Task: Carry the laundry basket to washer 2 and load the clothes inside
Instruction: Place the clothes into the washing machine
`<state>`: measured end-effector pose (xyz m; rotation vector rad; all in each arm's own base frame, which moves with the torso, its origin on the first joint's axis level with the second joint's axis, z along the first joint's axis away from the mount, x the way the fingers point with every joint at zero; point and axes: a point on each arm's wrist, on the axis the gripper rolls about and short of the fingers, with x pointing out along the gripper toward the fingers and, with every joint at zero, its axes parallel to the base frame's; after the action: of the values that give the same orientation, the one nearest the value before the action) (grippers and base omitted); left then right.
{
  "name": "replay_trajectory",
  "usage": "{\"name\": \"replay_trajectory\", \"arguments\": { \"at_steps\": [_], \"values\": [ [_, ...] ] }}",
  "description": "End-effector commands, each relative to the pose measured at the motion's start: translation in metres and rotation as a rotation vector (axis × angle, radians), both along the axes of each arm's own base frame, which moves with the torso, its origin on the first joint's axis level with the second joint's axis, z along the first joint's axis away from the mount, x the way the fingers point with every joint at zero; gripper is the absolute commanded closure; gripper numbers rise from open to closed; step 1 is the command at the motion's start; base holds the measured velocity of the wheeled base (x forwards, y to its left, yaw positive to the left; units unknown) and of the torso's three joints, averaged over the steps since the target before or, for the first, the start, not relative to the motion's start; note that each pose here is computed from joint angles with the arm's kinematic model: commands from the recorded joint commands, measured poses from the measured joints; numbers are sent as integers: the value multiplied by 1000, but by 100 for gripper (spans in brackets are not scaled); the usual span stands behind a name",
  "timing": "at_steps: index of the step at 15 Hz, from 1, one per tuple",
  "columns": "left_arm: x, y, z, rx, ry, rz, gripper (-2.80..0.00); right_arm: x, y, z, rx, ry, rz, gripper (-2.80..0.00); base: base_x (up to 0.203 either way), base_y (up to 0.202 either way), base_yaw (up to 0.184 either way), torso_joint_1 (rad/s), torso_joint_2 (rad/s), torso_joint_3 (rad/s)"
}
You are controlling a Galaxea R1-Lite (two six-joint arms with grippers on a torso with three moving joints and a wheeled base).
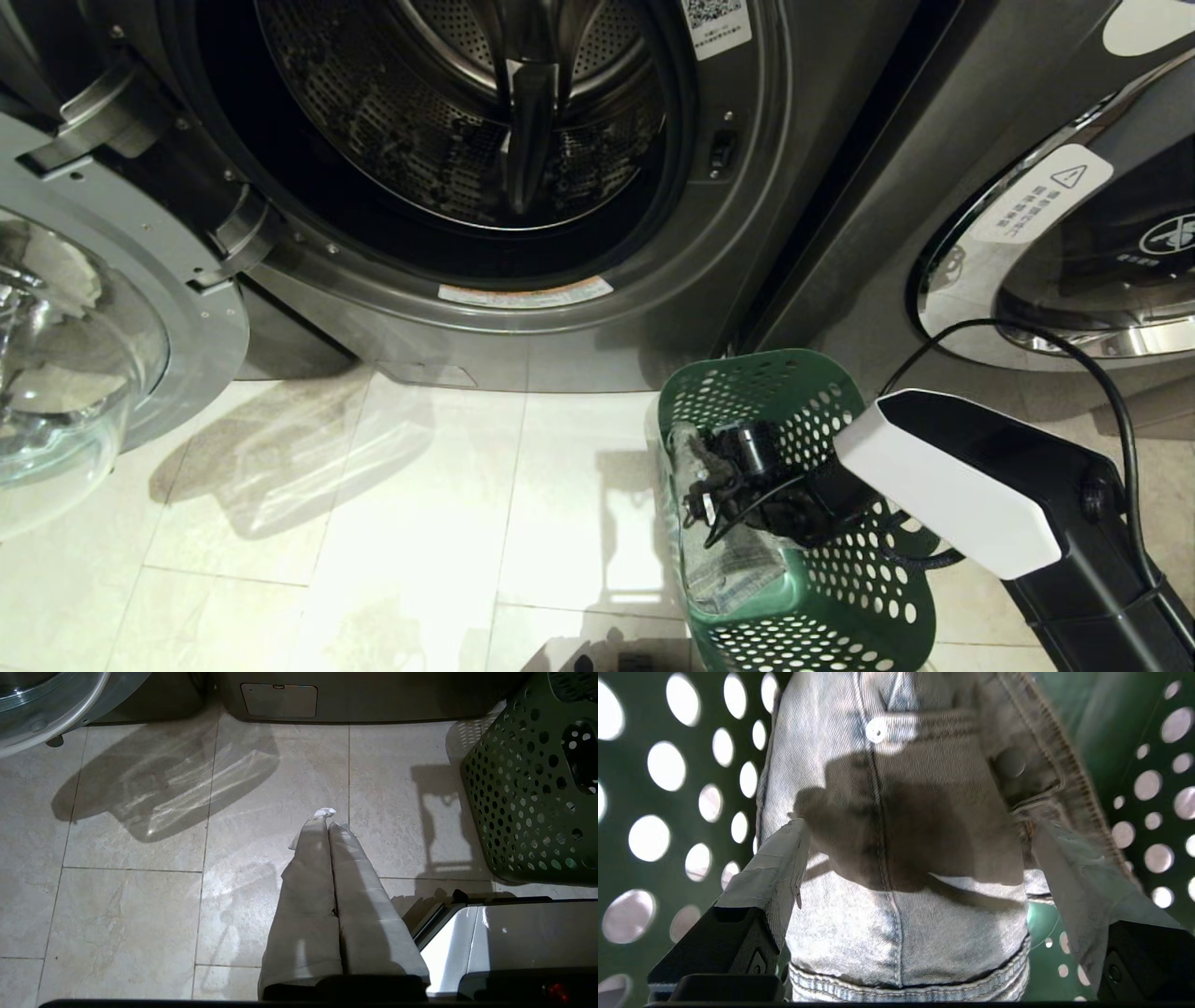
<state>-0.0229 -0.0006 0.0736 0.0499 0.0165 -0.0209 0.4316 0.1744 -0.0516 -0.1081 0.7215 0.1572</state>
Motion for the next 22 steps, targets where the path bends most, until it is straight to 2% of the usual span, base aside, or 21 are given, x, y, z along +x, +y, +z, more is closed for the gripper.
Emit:
{"name": "replay_trajectory", "arguments": {
  "at_steps": [1,15,22],
  "values": [
    [0,0,0,0,1,1,0,1,0,8,12,-17,0,-280,0,0,0,0,0,0],
    [0,0,0,2,1,1,0,3,-4,24,21,-52,-22,-280,0,0,0,0,0,0],
    [0,0,0,-44,-1,21,0,5,-5,24,23,-54,-22,-280,0,0,0,0,0,0]
  ]
}}
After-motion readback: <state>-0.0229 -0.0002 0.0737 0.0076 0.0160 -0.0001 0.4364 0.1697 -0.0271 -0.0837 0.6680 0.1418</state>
